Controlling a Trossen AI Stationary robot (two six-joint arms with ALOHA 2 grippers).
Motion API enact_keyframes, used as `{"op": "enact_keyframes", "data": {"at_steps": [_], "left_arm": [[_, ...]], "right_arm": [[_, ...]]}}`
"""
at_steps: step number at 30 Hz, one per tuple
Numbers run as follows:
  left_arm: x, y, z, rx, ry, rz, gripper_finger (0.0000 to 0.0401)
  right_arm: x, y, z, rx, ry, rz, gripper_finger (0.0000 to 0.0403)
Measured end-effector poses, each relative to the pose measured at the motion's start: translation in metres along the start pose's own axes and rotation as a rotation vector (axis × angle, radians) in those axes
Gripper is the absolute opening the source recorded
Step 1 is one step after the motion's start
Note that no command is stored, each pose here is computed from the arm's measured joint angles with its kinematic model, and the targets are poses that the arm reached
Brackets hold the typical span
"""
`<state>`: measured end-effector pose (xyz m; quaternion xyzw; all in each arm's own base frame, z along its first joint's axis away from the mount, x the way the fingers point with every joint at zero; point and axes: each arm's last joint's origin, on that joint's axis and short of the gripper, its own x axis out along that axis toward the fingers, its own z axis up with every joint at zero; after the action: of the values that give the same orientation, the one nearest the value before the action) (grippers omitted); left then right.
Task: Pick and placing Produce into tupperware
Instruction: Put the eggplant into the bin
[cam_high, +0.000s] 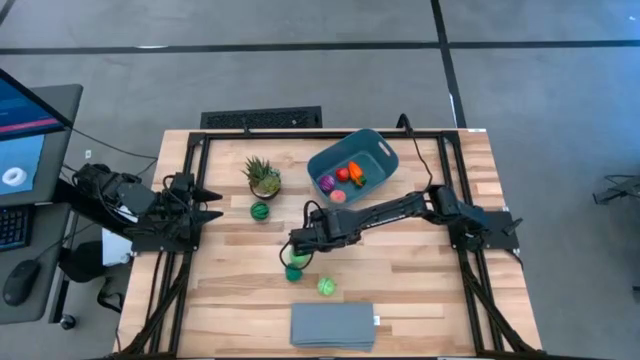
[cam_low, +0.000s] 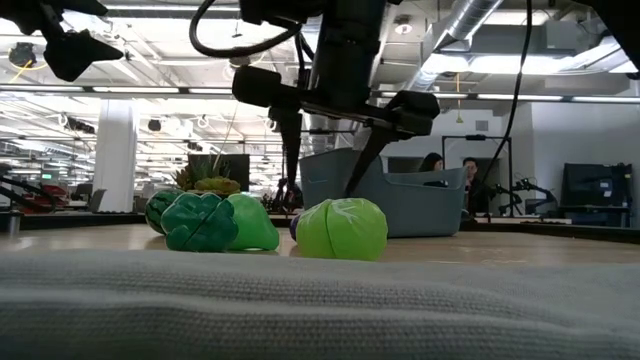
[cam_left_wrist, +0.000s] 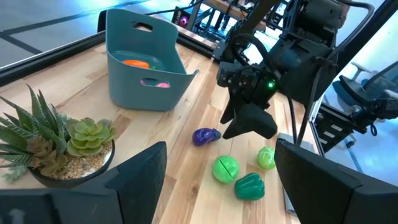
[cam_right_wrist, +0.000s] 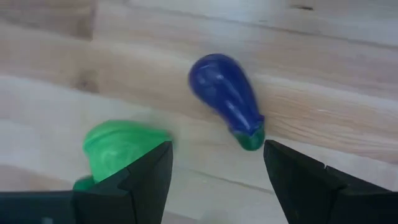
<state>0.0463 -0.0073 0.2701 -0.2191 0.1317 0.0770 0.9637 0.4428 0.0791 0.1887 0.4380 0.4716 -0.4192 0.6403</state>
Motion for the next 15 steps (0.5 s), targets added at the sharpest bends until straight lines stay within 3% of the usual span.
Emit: {"op": "enact_keyframes", "data": {"at_steps": [15], "left_arm": [[0.0, 0.0, 0.0, 0.0, -0.004, 0.007, 0.0286]], "right_arm": [[0.003, -0.002, 0.016, -0.029, 0.023, 0.0, 0.0276]]}}
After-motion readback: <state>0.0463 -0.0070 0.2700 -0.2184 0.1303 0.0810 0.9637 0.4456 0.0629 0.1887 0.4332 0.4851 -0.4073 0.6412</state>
